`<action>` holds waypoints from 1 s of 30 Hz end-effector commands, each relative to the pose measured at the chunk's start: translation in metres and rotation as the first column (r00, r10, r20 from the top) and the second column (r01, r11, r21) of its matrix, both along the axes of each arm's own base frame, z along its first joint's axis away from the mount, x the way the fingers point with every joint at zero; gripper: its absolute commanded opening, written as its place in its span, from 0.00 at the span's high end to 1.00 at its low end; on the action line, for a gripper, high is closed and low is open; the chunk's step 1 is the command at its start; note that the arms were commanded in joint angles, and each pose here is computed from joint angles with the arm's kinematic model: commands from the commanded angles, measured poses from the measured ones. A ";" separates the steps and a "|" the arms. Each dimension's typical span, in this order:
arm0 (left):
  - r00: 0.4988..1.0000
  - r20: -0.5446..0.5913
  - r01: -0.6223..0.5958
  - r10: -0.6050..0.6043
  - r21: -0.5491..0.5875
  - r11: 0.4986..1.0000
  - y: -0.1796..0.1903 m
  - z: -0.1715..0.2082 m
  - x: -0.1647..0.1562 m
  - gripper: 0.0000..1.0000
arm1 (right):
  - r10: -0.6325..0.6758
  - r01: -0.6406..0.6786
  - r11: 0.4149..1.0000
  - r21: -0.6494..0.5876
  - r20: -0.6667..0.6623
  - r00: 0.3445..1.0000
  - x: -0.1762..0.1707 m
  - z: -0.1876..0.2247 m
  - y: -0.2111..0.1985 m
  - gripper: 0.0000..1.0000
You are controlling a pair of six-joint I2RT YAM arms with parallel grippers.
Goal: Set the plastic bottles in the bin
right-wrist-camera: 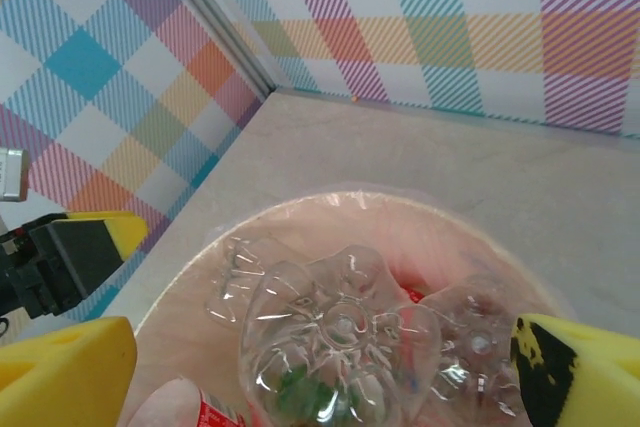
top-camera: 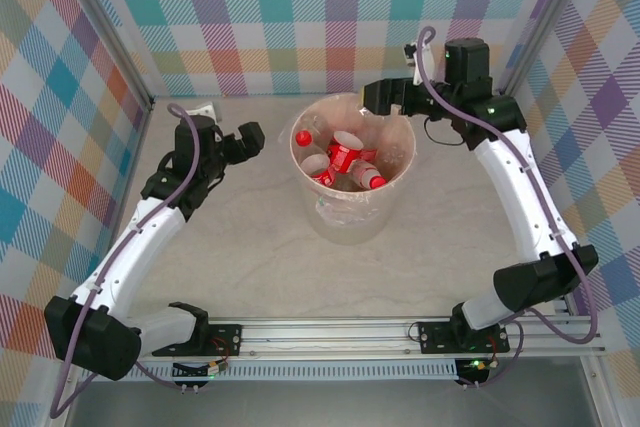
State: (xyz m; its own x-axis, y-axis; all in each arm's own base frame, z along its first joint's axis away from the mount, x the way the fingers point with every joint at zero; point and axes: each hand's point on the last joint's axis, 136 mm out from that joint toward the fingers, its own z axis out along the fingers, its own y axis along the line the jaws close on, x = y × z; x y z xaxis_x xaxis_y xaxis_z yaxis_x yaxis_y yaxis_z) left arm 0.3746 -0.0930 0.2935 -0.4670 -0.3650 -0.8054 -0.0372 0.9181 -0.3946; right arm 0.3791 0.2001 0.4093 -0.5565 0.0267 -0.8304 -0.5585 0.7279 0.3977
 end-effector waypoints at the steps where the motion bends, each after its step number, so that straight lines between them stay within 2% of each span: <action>1: 0.997 0.002 -0.071 0.071 0.103 0.992 0.027 -0.004 -0.003 0.00 | -0.103 0.104 0.993 -0.052 0.036 0.994 0.001 0.007 -0.035 0.04; 4: 0.982 -0.001 -0.186 0.191 0.212 0.959 0.064 -0.016 -0.007 0.00 | -0.232 0.235 0.968 -0.086 0.047 0.972 0.006 0.004 -0.075 0.01; 7: 0.953 0.004 -0.292 0.302 0.268 0.918 0.099 -0.036 -0.013 0.00 | -0.380 0.381 0.915 -0.136 0.034 0.925 0.013 -0.015 -0.122 0.01; 9: 0.936 0.024 -0.342 0.352 0.304 0.889 0.115 -0.051 -0.013 0.00 | -0.492 0.489 0.857 -0.159 0.025 0.870 0.021 -0.040 -0.156 0.01; 12: 0.926 0.015 -0.356 0.377 0.365 0.860 0.125 -0.081 -0.010 0.00 | -0.596 0.586 0.780 -0.218 0.022 0.802 0.032 -0.092 -0.187 0.01; 15: 0.939 0.009 -0.321 0.344 0.381 0.867 0.121 -0.108 -0.003 0.00 | -0.613 0.590 0.765 -0.257 -0.008 0.790 0.030 -0.144 -0.192 0.01; 21: 0.950 0.051 -0.303 0.309 0.402 0.864 0.119 -0.137 0.008 0.00 | -0.642 0.615 0.727 -0.304 0.013 0.766 0.011 -0.221 -0.203 0.01; 26: 0.956 0.079 -0.290 0.282 0.401 0.869 0.116 -0.149 0.009 0.00 | -0.619 0.601 0.745 -0.290 0.035 0.785 0.003 -0.257 -0.199 0.01; 30: 0.958 0.096 -0.285 0.269 0.394 0.874 0.115 -0.161 0.011 0.00 | -0.632 0.623 0.730 -0.281 0.071 0.772 0.000 -0.272 -0.202 0.01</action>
